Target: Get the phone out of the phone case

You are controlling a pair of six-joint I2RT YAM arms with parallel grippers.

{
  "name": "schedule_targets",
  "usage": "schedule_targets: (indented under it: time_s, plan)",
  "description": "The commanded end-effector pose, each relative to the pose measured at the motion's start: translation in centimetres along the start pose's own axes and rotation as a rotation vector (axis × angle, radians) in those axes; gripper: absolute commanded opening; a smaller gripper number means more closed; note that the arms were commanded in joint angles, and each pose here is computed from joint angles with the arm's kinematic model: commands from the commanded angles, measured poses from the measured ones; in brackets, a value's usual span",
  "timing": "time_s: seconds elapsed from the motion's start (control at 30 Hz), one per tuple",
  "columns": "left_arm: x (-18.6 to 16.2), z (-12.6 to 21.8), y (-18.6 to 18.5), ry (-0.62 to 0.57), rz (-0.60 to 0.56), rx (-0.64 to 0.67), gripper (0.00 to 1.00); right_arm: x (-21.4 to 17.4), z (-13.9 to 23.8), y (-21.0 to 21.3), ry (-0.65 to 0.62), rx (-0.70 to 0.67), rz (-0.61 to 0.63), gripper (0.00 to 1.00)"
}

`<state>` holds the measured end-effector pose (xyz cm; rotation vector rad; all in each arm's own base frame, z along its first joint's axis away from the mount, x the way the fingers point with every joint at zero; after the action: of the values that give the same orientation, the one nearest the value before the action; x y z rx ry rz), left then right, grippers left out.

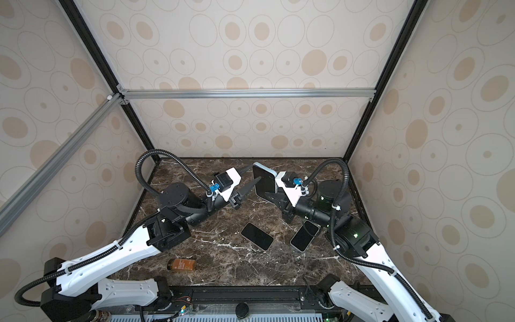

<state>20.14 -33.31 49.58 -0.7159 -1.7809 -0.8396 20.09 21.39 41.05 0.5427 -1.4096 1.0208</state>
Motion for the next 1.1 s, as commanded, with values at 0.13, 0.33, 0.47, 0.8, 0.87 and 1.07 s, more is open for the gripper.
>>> schedule_targets:
  time_s: [0.13, 0.33, 0.47, 0.8, 0.87, 1.07]
  plan:
    - [3.0, 0.0, 0.3, -0.069, -0.023, 0.008, 0.34, 3.1, 0.7, 0.1, -0.091, 0.009, 0.05, 0.0]
    - [2.5, -0.2, 0.2, -0.052, -0.02, 0.006, 0.33, 3.3, 0.8, 0.4, -0.101, 0.031, 0.055, 0.0]
    - [2.3, -0.3, 0.2, -0.047, -0.018, 0.011, 0.33, 3.5, 0.8, 0.7, -0.112, 0.052, 0.062, 0.0]
    - [0.7, -0.7, -0.2, 0.01, -0.015, -0.003, 0.34, 3.8, 0.9, 2.3, -0.14, 0.15, 0.096, 0.0]
    - [0.4, -0.8, -0.2, 0.018, -0.014, -0.004, 0.34, 3.8, 1.0, 2.6, -0.142, 0.167, 0.104, 0.0]
    - [-0.3, -1.1, -0.4, 0.041, -0.01, -0.007, 0.34, 4.2, 1.1, 2.7, -0.151, 0.177, 0.115, 0.0]
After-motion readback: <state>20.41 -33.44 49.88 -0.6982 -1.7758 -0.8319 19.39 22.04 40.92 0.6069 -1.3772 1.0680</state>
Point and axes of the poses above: each gripper's point midway between its finger pads, its own z axis back along the fingers, its own y axis along the line the jaws close on, x = y × z, the point moved 1 cm from there along z, back along the fingers, and after that the axes turned 10 degrees about z, right-handed, at the moved point
